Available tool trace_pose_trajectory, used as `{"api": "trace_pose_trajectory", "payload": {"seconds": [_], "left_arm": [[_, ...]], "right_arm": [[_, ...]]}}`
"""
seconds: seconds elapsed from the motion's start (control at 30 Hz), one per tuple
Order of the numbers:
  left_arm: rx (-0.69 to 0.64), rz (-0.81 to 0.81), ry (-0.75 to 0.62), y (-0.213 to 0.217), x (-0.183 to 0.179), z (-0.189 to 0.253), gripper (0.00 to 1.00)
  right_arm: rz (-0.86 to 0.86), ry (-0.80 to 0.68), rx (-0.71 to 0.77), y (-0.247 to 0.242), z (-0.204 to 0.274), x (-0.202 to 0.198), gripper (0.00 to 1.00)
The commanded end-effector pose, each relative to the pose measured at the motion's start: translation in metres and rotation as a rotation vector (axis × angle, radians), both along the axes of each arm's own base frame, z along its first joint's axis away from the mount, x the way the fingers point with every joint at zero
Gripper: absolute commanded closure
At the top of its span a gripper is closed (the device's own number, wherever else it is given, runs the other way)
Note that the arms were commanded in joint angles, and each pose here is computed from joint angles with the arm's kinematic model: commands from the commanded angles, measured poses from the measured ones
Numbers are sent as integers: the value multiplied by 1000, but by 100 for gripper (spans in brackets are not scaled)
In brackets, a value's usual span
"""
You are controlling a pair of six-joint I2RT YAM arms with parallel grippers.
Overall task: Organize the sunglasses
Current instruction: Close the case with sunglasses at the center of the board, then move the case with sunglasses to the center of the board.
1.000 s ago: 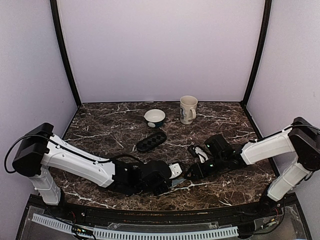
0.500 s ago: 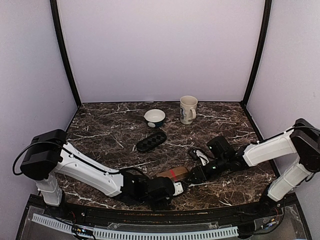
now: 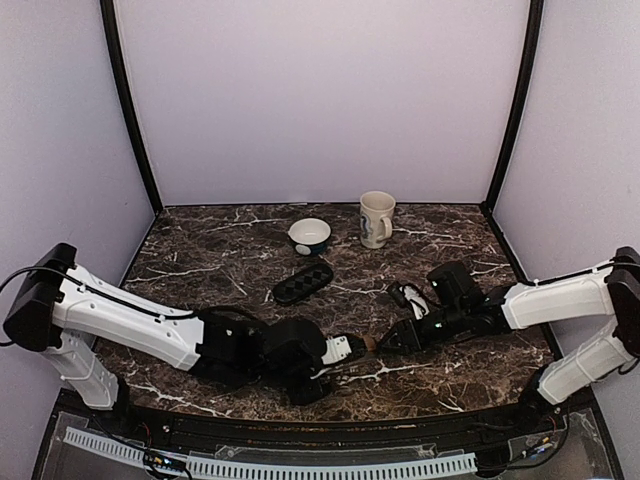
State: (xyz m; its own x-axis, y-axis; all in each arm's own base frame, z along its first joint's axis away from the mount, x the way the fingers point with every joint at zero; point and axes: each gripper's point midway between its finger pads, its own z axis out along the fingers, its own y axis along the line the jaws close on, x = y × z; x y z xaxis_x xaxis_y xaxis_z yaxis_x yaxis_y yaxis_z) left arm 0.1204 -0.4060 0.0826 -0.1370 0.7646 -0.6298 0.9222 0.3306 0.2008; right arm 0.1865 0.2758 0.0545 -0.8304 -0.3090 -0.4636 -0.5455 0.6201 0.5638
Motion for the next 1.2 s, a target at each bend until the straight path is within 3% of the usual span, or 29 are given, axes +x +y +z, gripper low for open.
{"api": "trace_pose_trajectory", "payload": {"seconds": [0.0, 0.2, 0.53, 0.9, 0.97, 1.17], "left_arm": [[-82, 35, 154, 15, 24, 25, 34], [-97, 42, 225, 12, 48, 24, 23], [1, -5, 294, -4, 57, -17, 17], [58, 28, 265, 0, 66, -42, 9], [69, 39, 257, 1, 68, -45, 11], [59, 121, 221, 3, 86, -40, 38]], "right_arm": [[-49, -41, -6, -6, 8, 10, 43], [-59, -60, -20, -9, 10, 13, 39], [-69, -52, -33, -14, 6, 13, 37], [-58, -43, -34, -12, 1, 13, 37], [-60, -42, -37, -12, 1, 13, 37], [-81, -59, -45, -15, 4, 19, 38]]}}
